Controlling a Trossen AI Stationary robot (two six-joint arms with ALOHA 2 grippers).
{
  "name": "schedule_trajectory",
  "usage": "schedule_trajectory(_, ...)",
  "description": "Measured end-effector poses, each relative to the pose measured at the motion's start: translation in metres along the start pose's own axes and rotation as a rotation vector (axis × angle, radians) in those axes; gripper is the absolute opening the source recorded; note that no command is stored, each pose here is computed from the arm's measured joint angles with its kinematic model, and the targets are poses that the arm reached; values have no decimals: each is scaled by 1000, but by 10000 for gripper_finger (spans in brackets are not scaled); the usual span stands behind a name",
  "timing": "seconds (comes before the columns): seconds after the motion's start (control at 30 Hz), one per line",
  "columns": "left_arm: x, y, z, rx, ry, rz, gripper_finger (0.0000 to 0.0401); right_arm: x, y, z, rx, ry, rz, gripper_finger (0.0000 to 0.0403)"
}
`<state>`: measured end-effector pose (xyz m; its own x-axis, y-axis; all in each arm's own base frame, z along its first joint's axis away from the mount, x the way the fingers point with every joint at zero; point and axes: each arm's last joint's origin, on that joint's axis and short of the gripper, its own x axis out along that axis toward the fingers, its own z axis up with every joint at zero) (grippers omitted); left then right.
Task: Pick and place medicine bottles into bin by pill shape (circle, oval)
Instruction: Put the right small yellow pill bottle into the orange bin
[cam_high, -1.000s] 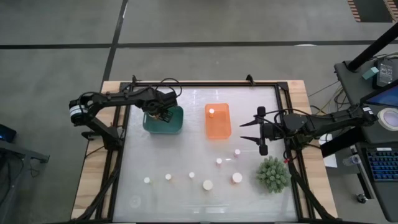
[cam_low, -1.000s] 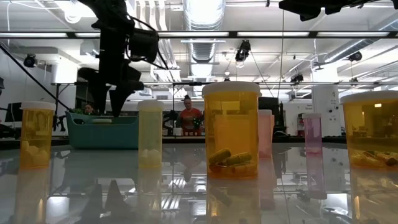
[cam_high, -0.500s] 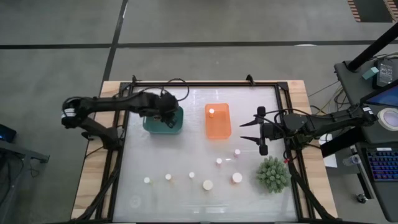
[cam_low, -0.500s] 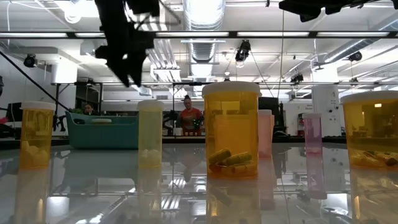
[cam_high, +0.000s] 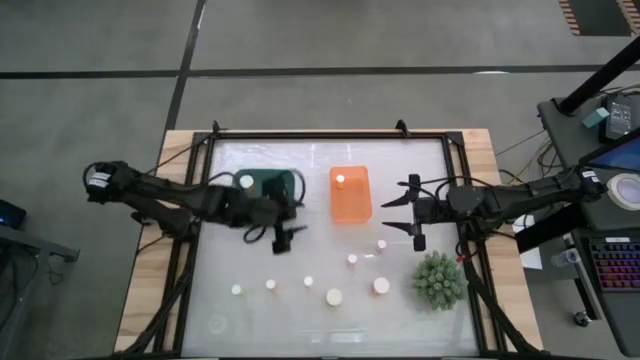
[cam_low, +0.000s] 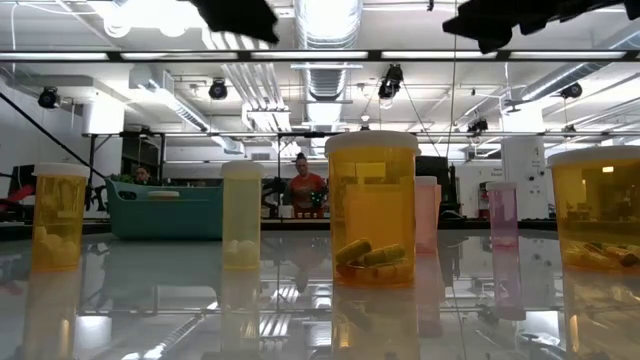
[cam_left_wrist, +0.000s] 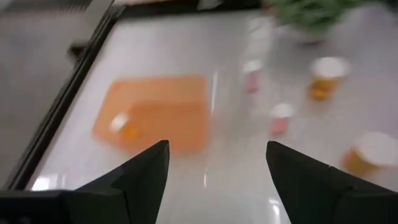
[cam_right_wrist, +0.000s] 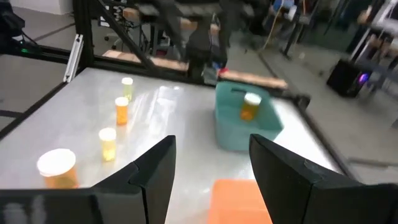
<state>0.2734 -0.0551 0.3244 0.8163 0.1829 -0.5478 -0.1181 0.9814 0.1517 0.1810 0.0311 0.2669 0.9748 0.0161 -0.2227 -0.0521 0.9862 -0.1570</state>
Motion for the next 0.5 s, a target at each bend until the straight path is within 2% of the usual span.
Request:
schedule_trajectory(0.2, -10, -29, 6, 183, -130, -88, 251, 18, 5, -11, 109, 68, 7, 196)
schedule_trajectory(0.37, -1, -41, -11, 329, -238, -100, 251, 36, 9, -11, 166, 50, 5, 196)
schedule_trajectory(0.5, 1, -39, -27, 363, -339, -82, 251, 48, 10, -10, 201, 40, 4, 196)
